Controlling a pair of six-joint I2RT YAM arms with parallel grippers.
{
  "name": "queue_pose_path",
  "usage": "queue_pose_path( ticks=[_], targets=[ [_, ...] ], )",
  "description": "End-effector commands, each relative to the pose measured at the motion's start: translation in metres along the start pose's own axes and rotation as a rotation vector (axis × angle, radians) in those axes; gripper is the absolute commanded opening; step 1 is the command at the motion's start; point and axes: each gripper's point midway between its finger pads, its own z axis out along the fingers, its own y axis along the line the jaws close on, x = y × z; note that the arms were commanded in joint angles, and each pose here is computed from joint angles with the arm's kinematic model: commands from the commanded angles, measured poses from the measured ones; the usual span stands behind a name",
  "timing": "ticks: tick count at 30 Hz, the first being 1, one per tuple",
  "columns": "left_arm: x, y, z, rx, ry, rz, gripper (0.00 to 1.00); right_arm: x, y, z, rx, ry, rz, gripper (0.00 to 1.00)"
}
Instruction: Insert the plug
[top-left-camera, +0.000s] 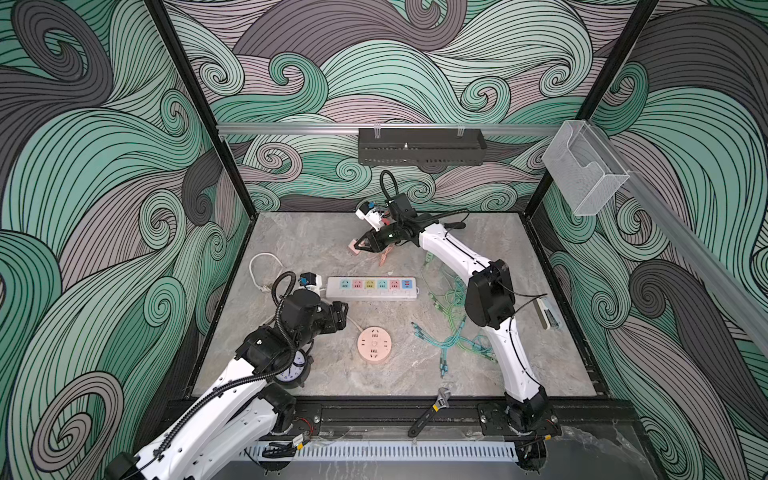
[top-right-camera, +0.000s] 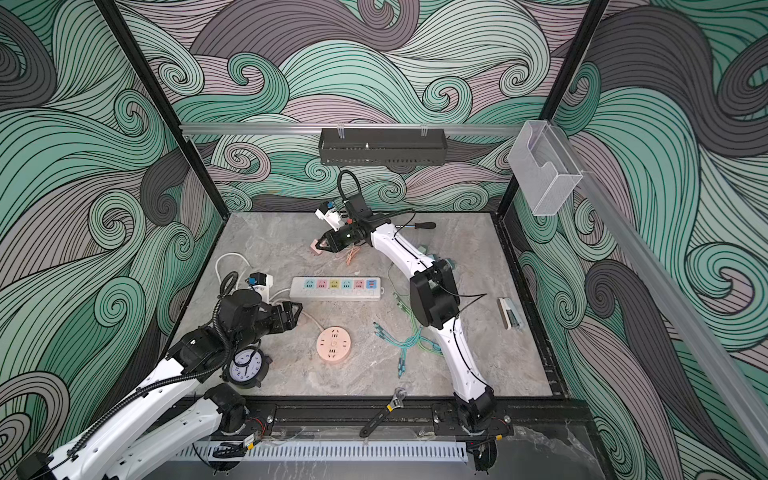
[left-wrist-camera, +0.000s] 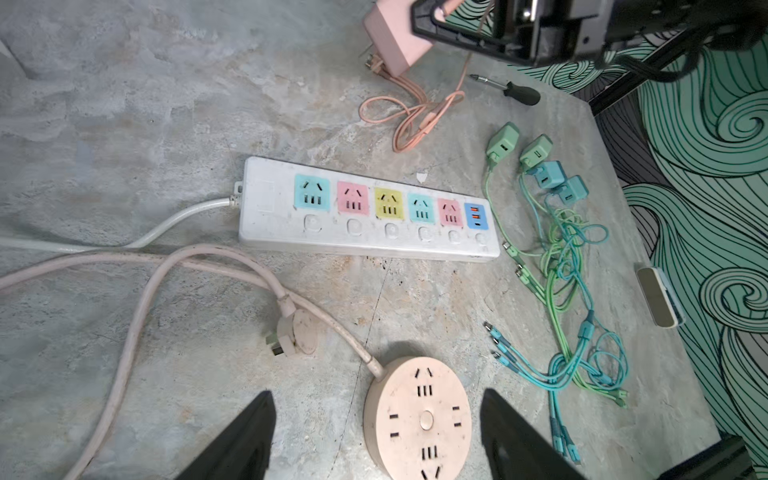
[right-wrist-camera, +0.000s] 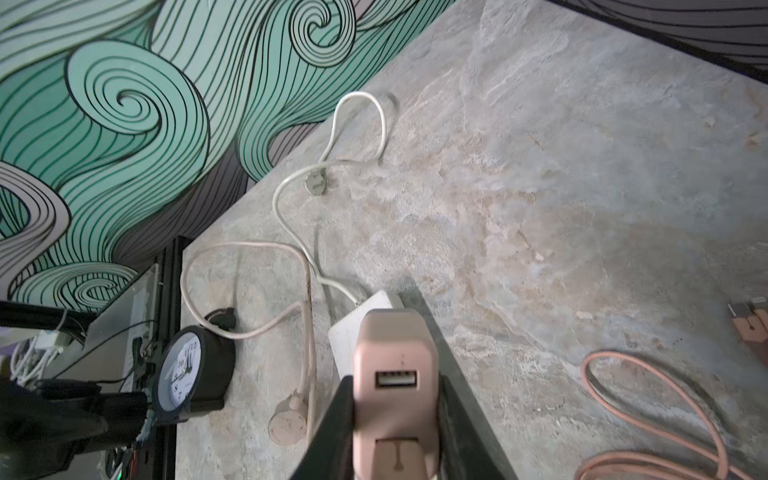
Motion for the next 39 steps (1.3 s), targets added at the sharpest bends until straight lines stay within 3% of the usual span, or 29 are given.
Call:
queue_pose_path(
  ticks=[1,16,24,39],
  targets=[
    [-0.028,-0.007,0.001,0.022,-0.05,-0.043,0.76,-0.002,0.019,-0.012,0.018,0.032,-0.119,0.0],
    [-0.049,0.031,0.048,0.034,0.018,-0.241,0.71,0.025,0.039,0.008,0.071,0.177,-0.345,0.0],
    [-0.046,0.049,0.073,0.004,0.067,-0.306,0.61,0.034,0.045,0.015,0.093,0.226,-0.431,0.0],
    [-0.052,0.075,0.115,-0.095,0.166,-0.305,0.45,0.037,0.053,0.018,0.077,0.24,-0.489,0.0]
  ],
)
